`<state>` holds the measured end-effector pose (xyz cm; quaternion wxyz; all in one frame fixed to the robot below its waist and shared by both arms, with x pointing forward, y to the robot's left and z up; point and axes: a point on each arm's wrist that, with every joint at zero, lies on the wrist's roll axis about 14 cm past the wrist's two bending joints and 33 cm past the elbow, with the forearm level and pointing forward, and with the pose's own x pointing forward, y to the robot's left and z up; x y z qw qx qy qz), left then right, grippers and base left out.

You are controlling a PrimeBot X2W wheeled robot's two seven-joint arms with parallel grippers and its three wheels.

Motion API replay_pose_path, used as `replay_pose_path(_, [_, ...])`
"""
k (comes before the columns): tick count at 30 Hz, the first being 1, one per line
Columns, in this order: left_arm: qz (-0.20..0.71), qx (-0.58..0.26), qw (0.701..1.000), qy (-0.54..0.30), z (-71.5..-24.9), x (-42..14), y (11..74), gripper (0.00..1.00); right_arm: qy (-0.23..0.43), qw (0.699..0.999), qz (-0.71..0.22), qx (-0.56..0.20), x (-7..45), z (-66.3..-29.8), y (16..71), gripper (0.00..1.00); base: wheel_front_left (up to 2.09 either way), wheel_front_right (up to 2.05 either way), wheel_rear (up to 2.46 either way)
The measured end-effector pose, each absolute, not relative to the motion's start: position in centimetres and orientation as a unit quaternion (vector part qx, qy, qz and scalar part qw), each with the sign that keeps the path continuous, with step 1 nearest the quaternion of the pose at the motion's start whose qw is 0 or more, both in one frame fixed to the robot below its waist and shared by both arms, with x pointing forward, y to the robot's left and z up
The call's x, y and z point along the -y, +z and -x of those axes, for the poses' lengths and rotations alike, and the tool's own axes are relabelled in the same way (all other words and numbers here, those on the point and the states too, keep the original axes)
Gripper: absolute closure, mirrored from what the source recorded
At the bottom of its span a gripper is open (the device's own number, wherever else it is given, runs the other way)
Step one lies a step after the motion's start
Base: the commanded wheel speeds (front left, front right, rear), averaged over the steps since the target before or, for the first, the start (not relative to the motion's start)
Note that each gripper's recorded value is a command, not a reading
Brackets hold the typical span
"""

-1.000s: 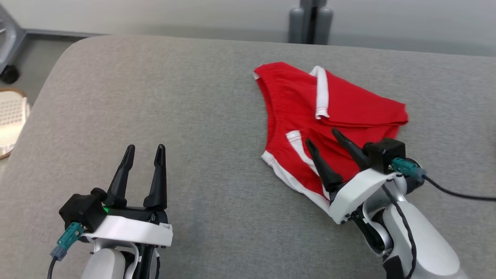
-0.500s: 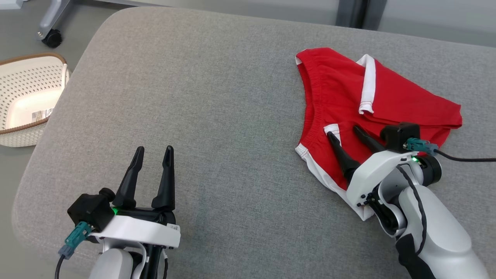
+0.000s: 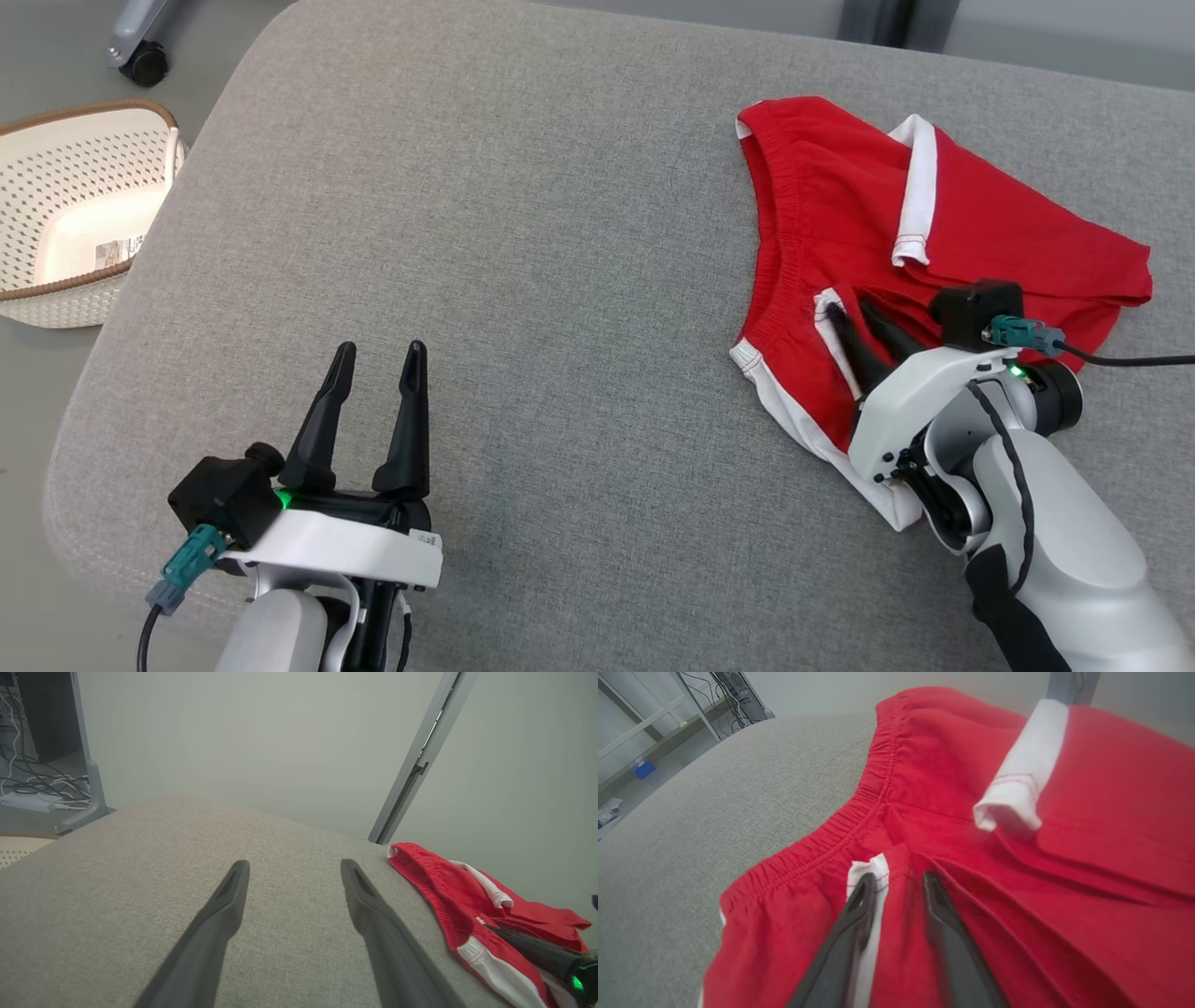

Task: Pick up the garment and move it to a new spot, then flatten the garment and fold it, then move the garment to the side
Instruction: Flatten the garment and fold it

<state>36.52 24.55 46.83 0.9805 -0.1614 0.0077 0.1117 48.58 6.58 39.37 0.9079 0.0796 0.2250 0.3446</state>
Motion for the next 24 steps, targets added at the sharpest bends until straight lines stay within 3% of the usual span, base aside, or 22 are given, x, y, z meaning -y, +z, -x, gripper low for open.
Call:
replay_pose_path(8, [0.166, -0.007, 0.98, 0.107, -36.9, -24.3, 46.8, 0.0, 0.33, 0.917, -0.085, -0.206, -5.5, -49.2, 40.2, 1.0, 0.0, 0.0, 0.0])
replay_pose_path(15, [0.166, 0.001, 0.983, 0.085, -37.9, -23.2, 47.3, 0.0, 0.297, 0.937, -0.128, -0.131, -3.0, -50.1, 44.3, 1.0, 0.0, 0.0, 0.0])
replay_pose_path(24, [0.171, 0.01, 0.985, 0.023, -40.2, -19.6, 47.9, 0.0, 0.263, 0.943, -0.159, -0.129, 1.5, -46.9, 46.1, 1.0, 0.0, 0.0, 0.0])
